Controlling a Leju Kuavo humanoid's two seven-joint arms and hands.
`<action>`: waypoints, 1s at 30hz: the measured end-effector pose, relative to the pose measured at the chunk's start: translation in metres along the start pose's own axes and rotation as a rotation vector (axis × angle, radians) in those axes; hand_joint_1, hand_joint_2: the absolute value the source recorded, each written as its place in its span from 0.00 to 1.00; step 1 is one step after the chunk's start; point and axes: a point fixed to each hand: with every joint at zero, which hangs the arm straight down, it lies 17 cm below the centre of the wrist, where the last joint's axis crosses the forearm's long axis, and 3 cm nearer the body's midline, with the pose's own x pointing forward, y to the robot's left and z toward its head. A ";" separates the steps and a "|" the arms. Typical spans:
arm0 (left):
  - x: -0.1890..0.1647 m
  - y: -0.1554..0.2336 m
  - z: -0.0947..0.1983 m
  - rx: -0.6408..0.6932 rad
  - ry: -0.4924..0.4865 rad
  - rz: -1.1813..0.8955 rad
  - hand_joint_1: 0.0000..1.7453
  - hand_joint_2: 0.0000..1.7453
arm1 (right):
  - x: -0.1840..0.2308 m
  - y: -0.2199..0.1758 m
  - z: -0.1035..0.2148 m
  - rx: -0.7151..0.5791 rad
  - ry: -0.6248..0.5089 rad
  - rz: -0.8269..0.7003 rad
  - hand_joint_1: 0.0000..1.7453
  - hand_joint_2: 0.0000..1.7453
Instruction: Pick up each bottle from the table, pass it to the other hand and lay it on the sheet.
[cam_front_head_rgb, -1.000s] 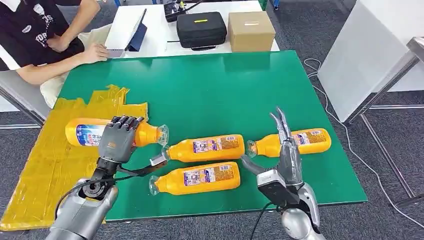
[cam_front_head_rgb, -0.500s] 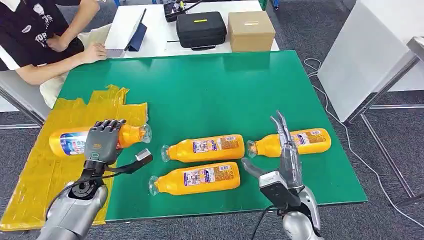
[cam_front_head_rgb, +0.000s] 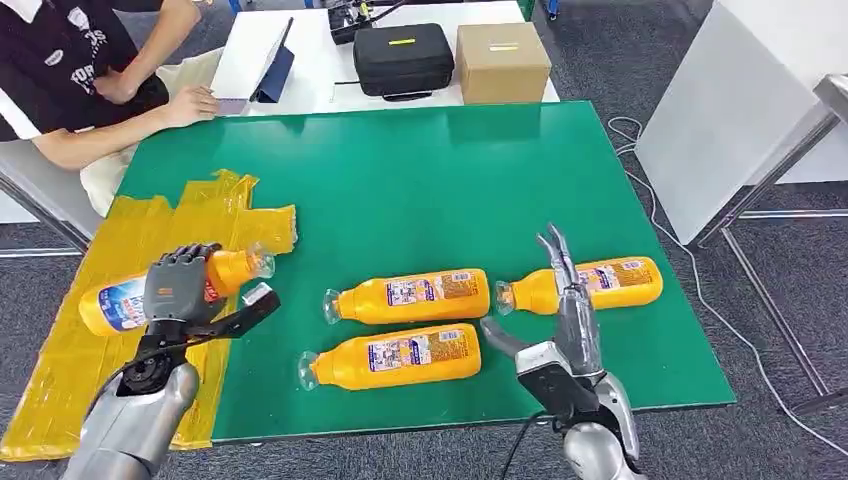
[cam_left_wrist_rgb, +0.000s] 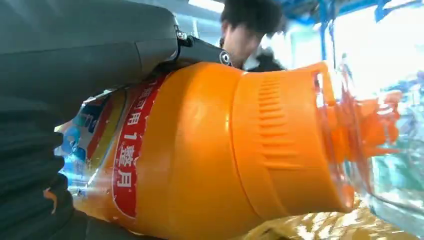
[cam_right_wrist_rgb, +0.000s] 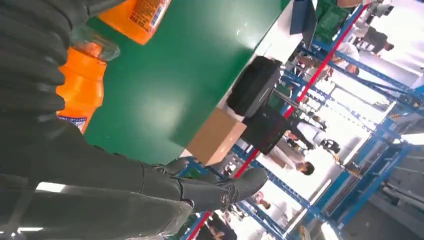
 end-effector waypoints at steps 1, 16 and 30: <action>-0.003 -0.001 0.000 -0.008 0.008 -0.003 1.00 1.00 | 0.000 0.001 0.000 0.006 0.001 -0.003 0.00 1.00; -0.030 -0.018 0.010 -0.094 0.065 -0.019 1.00 1.00 | -0.001 0.014 -0.009 0.050 0.004 -0.025 0.00 1.00; -0.031 -0.040 0.030 -0.164 0.064 0.022 1.00 1.00 | -0.003 0.020 -0.008 0.067 0.014 -0.034 0.00 1.00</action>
